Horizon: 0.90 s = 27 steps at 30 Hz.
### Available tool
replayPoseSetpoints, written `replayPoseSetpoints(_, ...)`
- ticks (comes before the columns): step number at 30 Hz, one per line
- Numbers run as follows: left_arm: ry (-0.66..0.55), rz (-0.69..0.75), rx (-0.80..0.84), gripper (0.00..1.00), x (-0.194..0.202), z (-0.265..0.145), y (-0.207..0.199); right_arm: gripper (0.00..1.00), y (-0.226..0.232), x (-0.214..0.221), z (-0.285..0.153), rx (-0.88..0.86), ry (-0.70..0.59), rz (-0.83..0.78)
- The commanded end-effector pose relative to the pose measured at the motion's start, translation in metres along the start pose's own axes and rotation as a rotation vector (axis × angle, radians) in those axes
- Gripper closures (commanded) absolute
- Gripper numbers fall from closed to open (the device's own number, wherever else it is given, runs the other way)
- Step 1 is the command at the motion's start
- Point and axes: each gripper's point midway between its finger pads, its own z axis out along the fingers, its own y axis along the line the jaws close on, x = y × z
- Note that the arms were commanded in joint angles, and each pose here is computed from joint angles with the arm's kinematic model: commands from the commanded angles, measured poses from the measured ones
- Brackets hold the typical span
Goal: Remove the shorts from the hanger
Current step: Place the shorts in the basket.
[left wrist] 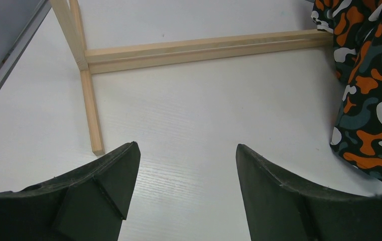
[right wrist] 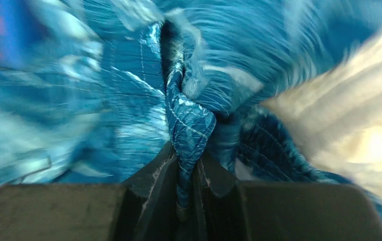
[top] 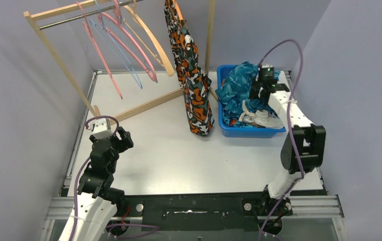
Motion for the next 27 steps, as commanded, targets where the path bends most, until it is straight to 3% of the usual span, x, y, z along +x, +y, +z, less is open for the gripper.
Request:
replayPoseSetpoints(1, -0.062, -0.028, 0.027, 0.30, -0.025, -0.003, -0.009, 1.00, -0.021, 0.068, 0.050, 0.067, 0.180, 0.100)
replayPoseSetpoints(4, -0.059, -0.027, 0.028, 0.30, -0.025, -0.002, -0.009, 1.00, -0.017, 0.095, 0.060, 0.045, 0.265, 0.094)
replayPoseSetpoints(10, -0.057, -0.027, 0.031, 0.30, -0.024, -0.002, -0.010, 0.85, -0.034, 0.066, 0.039, 0.150, 0.159, 0.094)
replayPoseSetpoints(13, -0.059, -0.028, 0.031, 0.30, -0.025, -0.002, -0.010, 0.66, -0.034, 0.034, 0.016, 0.151, 0.085, 0.099)
replayPoseSetpoints(19, -0.060, -0.027, 0.031, 0.30, -0.025, -0.002, -0.010, 0.26, -0.002, -0.022, -0.027, -0.022, -0.049, 0.147)
replayPoseSetpoints(23, -0.056, -0.024, 0.033, 0.30, -0.024, -0.002, -0.010, 0.23, 0.030, -0.048, -0.049, -0.183, -0.159, 0.211)
replayPoseSetpoints(27, -0.060, -0.027, 0.028, 0.30, -0.025, -0.003, -0.009, 0.24, 0.067, -0.043, -0.046, -0.320, -0.158, 0.176)
